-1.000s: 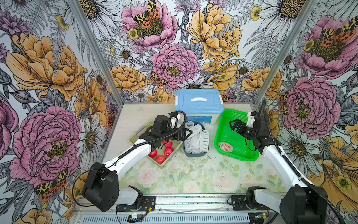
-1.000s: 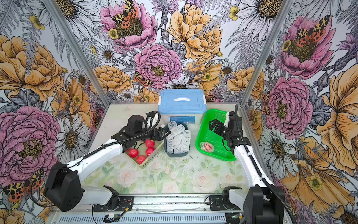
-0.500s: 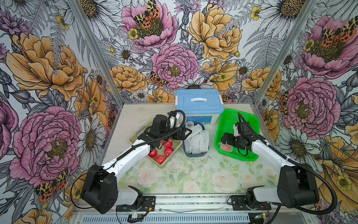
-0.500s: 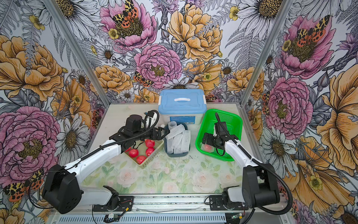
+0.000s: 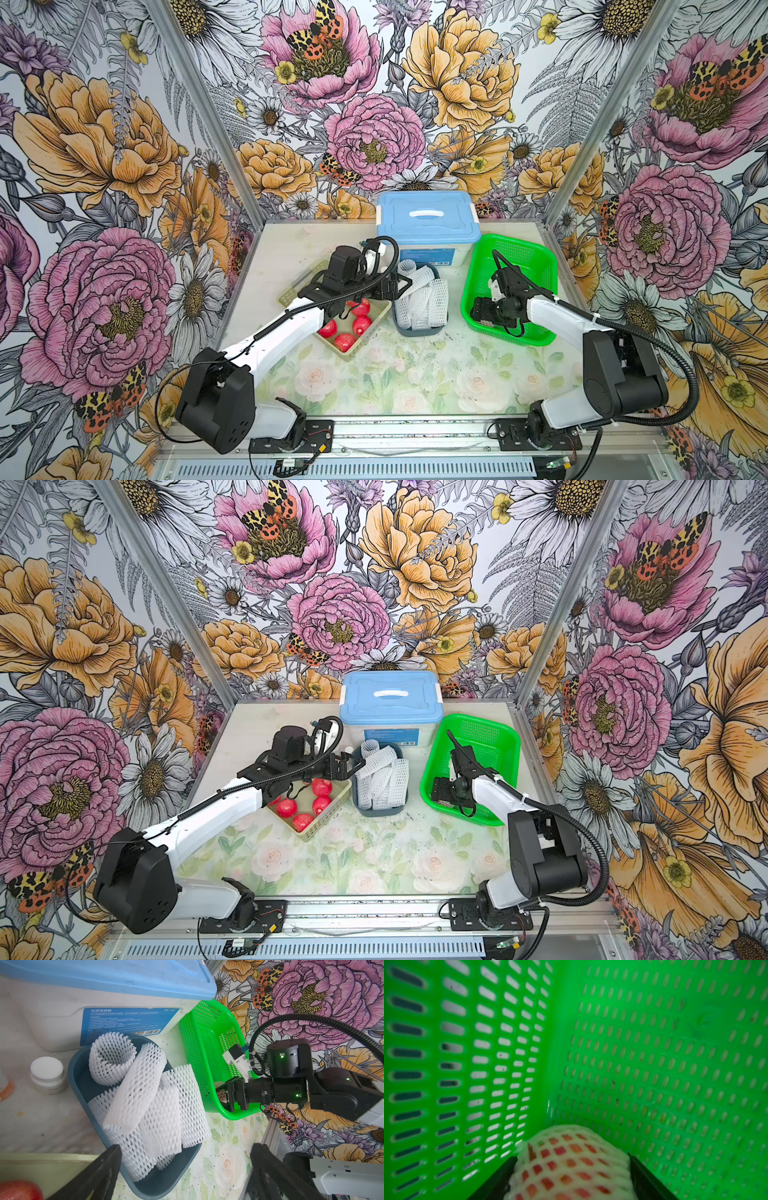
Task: Remove foam nets from apples
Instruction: Pick up the apple from the basket, then place the apple at the center of the board.
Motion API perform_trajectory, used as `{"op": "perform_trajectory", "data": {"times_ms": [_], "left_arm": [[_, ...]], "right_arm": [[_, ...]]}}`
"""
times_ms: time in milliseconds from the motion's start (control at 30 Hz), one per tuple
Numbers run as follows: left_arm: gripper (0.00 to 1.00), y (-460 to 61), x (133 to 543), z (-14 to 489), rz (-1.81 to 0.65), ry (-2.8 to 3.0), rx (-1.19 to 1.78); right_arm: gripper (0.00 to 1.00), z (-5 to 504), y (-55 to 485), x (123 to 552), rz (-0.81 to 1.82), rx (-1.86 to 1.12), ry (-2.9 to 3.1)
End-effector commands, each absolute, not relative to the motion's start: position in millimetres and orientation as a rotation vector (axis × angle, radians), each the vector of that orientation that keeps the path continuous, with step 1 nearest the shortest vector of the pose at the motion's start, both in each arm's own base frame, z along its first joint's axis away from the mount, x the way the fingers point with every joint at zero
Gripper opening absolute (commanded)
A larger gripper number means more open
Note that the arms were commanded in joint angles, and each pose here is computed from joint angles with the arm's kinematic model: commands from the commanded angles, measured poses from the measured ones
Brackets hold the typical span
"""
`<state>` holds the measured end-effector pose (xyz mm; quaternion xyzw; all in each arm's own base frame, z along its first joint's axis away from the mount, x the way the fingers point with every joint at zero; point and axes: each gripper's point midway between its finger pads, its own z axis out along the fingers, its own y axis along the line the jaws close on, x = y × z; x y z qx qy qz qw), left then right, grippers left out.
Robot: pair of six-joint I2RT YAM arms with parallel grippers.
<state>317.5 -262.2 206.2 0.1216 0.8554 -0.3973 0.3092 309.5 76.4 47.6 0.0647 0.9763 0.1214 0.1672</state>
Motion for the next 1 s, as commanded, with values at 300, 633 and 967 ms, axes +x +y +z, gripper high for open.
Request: {"op": "perform_trajectory", "data": {"times_ms": [300, 633, 967], "left_arm": [[0.99, -270.0, 321.1, 216.9, -1.094, 2.224, 0.347], [0.99, -303.5, 282.3, 244.0, -1.337, 2.127, 0.588], [0.99, -317.2, 224.8, 222.6, -1.369, 2.181, 0.725]], "right_arm": [[0.63, 143.5, 57.6, 321.3, 0.364, 0.155, 2.465], [0.63, 233.0, 113.2, 297.1, 0.672, -0.227, 2.14], [0.67, 237.5, 199.9, 251.0, 0.762, -0.654, 1.995]]}}
